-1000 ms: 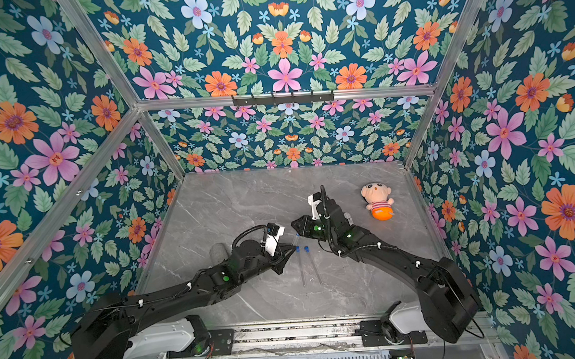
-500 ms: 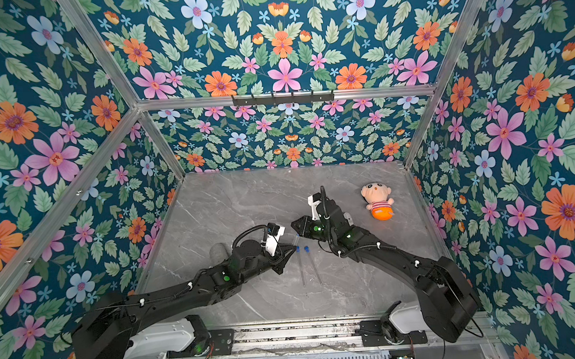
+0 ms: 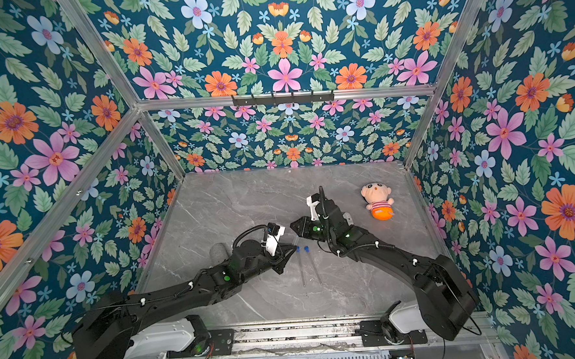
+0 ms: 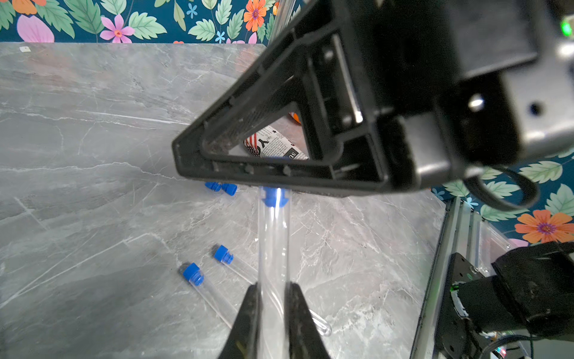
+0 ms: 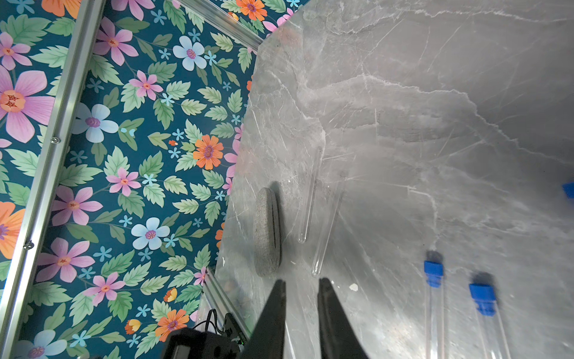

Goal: Remove stoppers from test tubes
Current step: Open the stopper on the test tube.

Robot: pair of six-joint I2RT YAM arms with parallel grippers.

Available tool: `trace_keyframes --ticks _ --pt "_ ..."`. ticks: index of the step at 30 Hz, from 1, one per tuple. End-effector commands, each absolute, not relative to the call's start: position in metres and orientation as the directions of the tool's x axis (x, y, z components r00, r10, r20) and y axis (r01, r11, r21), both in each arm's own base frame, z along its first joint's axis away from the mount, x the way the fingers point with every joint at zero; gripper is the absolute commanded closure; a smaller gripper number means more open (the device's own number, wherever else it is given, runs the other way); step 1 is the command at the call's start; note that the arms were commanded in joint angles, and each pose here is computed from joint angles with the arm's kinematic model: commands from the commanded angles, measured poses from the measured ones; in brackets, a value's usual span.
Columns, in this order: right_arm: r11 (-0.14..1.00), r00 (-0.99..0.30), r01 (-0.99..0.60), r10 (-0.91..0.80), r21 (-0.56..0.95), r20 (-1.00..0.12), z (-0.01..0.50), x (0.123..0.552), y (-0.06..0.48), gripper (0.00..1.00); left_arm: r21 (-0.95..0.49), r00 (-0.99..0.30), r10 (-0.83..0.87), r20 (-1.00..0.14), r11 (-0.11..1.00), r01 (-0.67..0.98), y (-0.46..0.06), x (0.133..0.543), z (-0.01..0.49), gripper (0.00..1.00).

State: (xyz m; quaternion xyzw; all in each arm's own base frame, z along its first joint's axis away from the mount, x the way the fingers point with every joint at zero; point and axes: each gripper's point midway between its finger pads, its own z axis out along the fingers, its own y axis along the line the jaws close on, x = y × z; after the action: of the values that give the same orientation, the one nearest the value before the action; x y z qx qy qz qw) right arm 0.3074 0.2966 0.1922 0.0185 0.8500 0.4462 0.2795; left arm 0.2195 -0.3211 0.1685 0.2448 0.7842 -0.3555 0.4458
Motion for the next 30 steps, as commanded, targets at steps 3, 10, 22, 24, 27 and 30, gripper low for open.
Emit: trace_keyframes --ticks 3,10,22,24,27,30 --pt "0.587 -0.835 -0.231 0.290 0.776 -0.468 0.199 0.310 0.300 0.83 -0.345 -0.473 0.045 -0.880 0.623 0.702 -0.323 0.222 0.175 0.88" --pt "0.603 -0.830 -0.232 0.287 0.764 -0.478 0.197 0.310 0.299 0.95 -0.346 -0.474 0.045 -0.879 0.622 0.702 -0.323 0.222 0.175 0.88" --pt "0.721 -0.795 -0.227 0.251 0.655 -0.552 0.186 0.320 0.287 1.00 -0.353 -0.483 0.049 -0.874 0.620 0.701 -0.320 0.218 0.182 0.88" --pt "0.734 -0.793 -0.226 0.244 0.641 -0.559 0.183 0.322 0.287 1.00 -0.353 -0.485 0.049 -0.873 0.622 0.699 -0.319 0.218 0.182 0.88" --pt "0.756 -0.789 -0.221 0.233 0.616 -0.568 0.178 0.323 0.286 1.00 -0.354 -0.486 0.047 -0.873 0.624 0.697 -0.317 0.217 0.183 0.88" --pt "0.764 -0.788 -0.219 0.228 0.607 -0.572 0.177 0.323 0.286 1.00 -0.353 -0.486 0.047 -0.873 0.625 0.696 -0.317 0.217 0.184 0.88"
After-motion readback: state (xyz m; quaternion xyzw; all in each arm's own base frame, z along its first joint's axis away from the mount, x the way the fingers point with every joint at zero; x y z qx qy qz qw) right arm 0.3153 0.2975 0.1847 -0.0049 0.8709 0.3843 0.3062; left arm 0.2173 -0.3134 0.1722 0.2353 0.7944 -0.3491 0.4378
